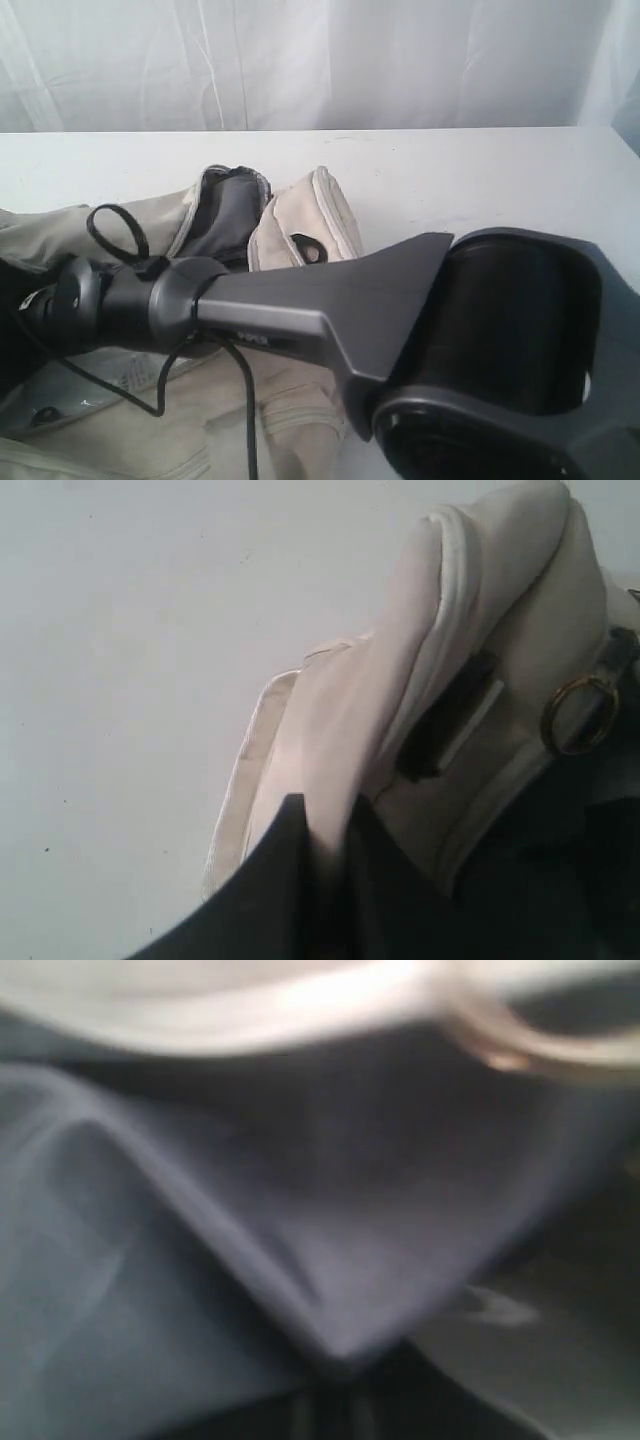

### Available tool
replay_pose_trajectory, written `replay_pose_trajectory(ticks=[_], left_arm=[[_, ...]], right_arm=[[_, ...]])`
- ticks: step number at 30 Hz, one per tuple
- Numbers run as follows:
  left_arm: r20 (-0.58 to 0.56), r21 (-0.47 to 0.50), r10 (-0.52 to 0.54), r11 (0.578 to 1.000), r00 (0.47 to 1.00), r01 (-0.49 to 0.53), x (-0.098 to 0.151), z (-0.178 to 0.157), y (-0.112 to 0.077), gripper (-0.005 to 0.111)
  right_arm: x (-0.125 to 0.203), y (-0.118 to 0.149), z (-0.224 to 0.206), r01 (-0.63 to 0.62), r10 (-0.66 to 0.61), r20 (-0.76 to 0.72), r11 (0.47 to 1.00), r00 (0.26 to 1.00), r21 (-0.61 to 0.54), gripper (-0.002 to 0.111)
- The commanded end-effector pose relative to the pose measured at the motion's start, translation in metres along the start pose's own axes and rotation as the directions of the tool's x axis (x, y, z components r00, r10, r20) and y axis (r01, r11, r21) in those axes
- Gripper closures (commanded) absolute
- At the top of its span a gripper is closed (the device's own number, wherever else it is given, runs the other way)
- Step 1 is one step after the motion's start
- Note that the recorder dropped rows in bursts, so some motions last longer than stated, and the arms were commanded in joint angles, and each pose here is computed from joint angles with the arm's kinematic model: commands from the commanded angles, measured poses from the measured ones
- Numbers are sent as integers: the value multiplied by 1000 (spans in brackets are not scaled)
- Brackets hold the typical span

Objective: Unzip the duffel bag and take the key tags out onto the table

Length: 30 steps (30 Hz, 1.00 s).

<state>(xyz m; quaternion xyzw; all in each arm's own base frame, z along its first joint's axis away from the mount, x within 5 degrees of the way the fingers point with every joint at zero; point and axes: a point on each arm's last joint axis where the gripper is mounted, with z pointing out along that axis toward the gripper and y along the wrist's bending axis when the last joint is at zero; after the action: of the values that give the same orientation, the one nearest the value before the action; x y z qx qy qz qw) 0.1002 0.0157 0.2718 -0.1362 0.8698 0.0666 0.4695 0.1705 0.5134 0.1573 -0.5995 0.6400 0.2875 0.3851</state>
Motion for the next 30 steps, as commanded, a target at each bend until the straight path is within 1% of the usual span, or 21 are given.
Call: replay_pose_trajectory(ticks=[1, 5, 10, 15, 18, 21, 24, 26, 28, 30], left_arm=[[50, -2, 22, 1000, 999, -22, -4, -3, 1, 107], [50, -2, 22, 1000, 999, -22, -4, -3, 1, 107], [50, -2, 22, 1000, 999, -22, -4, -3, 1, 107], [50, -2, 22, 1000, 999, -22, -4, -3, 1, 107], [55, -7, 29, 1000, 998, -29, -5, -3, 2, 107], [56, -8, 31, 1000, 998, -30, -5, -3, 2, 107], [66, 4, 31, 1000, 997, -31, -6, -3, 1, 107], [87, 27, 35, 999, 996, -38, -7, -3, -1, 107], [125, 56, 81, 995, 989, -88, -11, -4, -4, 107], [175, 76, 132, 986, 976, -147, -15, -5, -7, 107]], right_arm=[[-20, -27, -32, -70, 70, -15, 996, 997, -52, 108], [-25, -53, -62, -54, 45, -79, 992, 996, -111, 108], [-18, -72, -80, -76, 51, -151, 983, 987, -165, 108], [-16, -82, -96, -72, 30, -200, 976, 979, -204, 108], [-20, -81, -107, -53, 0, -219, 970, 976, -235, 108], [-25, -82, -116, -31, -25, -224, 970, 974, -240, 108], [-30, -83, -117, -17, -24, -182, 975, 983, -220, 108], [-37, -83, -114, -47, 24, -104, 973, 994, -225, 108], [-48, -77, -115, -84, 89, 2, 953, 996, -290, 108], [-61, -69, -117, -56, 109, 129, 931, 986, -361, 108]])
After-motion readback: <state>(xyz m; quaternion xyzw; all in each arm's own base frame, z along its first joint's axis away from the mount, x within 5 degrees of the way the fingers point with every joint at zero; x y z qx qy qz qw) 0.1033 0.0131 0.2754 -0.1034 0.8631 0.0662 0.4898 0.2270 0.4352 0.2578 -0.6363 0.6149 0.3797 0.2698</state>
